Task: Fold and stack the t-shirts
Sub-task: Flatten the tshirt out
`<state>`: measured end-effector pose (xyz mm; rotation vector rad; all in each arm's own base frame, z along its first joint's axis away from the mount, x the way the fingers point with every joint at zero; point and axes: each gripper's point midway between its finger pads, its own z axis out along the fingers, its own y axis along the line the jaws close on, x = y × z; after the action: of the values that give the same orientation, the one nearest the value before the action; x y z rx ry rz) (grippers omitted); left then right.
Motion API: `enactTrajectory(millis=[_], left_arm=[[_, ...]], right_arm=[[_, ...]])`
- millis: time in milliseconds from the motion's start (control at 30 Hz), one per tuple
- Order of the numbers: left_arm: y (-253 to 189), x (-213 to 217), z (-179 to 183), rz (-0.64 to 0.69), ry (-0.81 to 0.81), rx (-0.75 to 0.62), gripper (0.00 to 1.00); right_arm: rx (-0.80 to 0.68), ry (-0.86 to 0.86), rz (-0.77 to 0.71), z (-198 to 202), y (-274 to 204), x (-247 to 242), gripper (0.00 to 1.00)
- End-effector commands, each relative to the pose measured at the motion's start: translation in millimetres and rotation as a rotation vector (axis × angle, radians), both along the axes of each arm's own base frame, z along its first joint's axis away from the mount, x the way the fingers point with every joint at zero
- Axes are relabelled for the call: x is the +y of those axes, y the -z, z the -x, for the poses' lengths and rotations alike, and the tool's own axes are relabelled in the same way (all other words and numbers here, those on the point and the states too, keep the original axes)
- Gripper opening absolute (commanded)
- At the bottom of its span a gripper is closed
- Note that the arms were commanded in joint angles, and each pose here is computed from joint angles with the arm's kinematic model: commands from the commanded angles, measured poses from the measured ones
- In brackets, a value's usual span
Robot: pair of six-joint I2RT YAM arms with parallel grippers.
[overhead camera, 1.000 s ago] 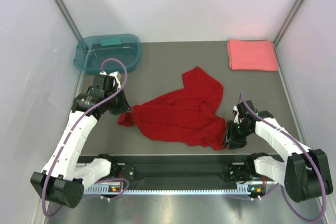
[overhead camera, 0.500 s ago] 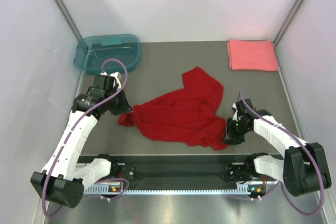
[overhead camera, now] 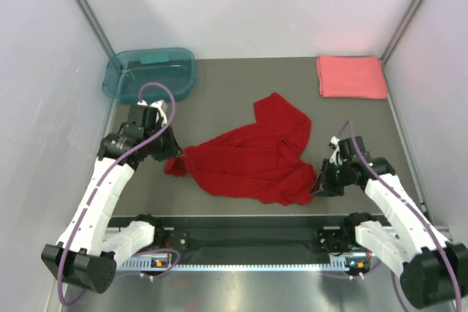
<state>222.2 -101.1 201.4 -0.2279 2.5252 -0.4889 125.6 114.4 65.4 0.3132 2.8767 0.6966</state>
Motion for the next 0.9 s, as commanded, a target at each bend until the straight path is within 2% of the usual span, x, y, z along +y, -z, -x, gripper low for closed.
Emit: enactTrajectory(millis=[0,233,400,633,867], left_arm=[[-26,4,-9,0.008,-0.034,-0.11,0.0],[-62,10,-16,-0.009,-0.051,-0.203,0.0],[-86,17,-20,-0.038,-0.064,-0.262,0.0],[-120,36,-22,-0.119,-0.108,-0.348,0.0],[-175,55,-25,-0.171,-0.183,-0.491,0.0]], right_arm=[[-0.169,0.058,-0.106,-29,-68,13,0.0],[-0.391,0.106,-0.193,-82,-174,22,0.0],[-0.473,0.149,-0.213,-110,-216,14,0.0],[-0.663,0.174,-0.225,-139,-290,-5,0.0],[-0.828,0.257,-0.261,-170,-359,-34,0.0]])
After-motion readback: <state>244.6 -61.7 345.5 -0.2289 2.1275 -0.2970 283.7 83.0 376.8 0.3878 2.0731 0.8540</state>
